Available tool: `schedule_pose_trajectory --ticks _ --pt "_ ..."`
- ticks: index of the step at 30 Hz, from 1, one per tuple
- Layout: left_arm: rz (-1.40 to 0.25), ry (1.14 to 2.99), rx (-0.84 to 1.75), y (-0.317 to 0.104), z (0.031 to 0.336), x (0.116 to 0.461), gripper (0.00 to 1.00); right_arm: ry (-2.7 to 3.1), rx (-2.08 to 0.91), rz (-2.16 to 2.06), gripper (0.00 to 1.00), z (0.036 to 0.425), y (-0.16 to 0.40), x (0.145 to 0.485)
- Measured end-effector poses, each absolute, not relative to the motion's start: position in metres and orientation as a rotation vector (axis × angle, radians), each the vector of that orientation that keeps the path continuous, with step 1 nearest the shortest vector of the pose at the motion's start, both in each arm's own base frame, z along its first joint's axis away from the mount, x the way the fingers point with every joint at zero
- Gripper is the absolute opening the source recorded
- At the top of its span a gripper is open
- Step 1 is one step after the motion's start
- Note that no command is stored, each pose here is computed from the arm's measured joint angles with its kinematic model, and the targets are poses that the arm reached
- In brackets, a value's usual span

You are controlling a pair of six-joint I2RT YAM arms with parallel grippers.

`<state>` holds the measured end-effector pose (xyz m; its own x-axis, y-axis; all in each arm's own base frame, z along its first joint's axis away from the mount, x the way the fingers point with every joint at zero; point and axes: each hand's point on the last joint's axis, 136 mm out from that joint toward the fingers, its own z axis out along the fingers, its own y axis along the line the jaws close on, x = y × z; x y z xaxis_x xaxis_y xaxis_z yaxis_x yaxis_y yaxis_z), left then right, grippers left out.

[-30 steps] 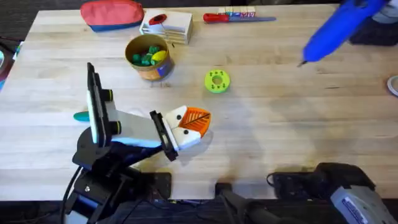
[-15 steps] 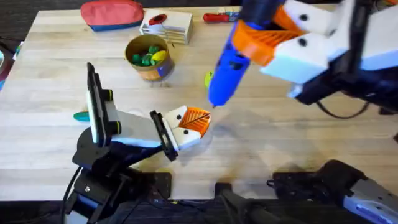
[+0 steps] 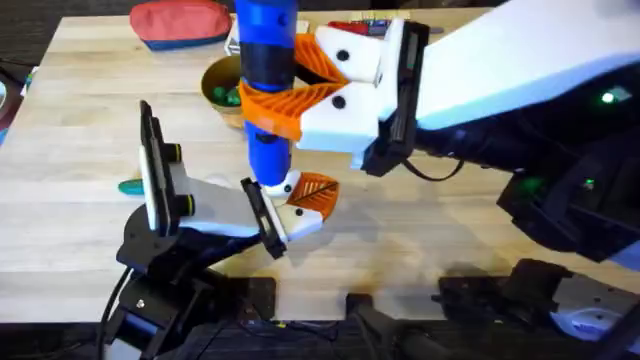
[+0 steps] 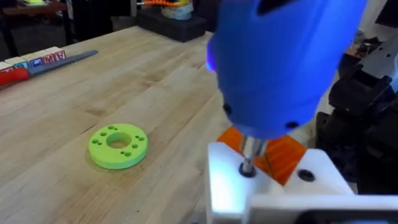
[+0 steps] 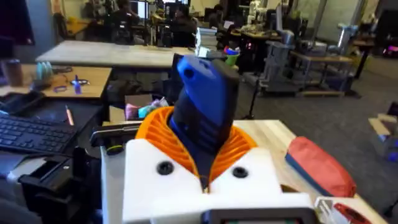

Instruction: Pick up the gripper from the table and insert it into the empty holder that is missing its gripper. Then pick up a screw, insert it into the mounting hole, and use the screwdriver to tighten it. Finally, clean up the table by picking up the vegetable and placing it into the bucket.

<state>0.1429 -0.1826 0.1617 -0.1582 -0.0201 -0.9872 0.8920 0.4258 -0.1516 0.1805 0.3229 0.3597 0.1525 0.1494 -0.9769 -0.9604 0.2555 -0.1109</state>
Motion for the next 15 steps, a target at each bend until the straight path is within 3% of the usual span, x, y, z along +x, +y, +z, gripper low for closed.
schedule_pose_trajectory --ticks 15 --pt "-0.977 1.511 0.807 -0.1826 0.1617 0.1429 0.014 1.064 -1.032 0.954 0.007 0.3587 0.3177 0.1716"
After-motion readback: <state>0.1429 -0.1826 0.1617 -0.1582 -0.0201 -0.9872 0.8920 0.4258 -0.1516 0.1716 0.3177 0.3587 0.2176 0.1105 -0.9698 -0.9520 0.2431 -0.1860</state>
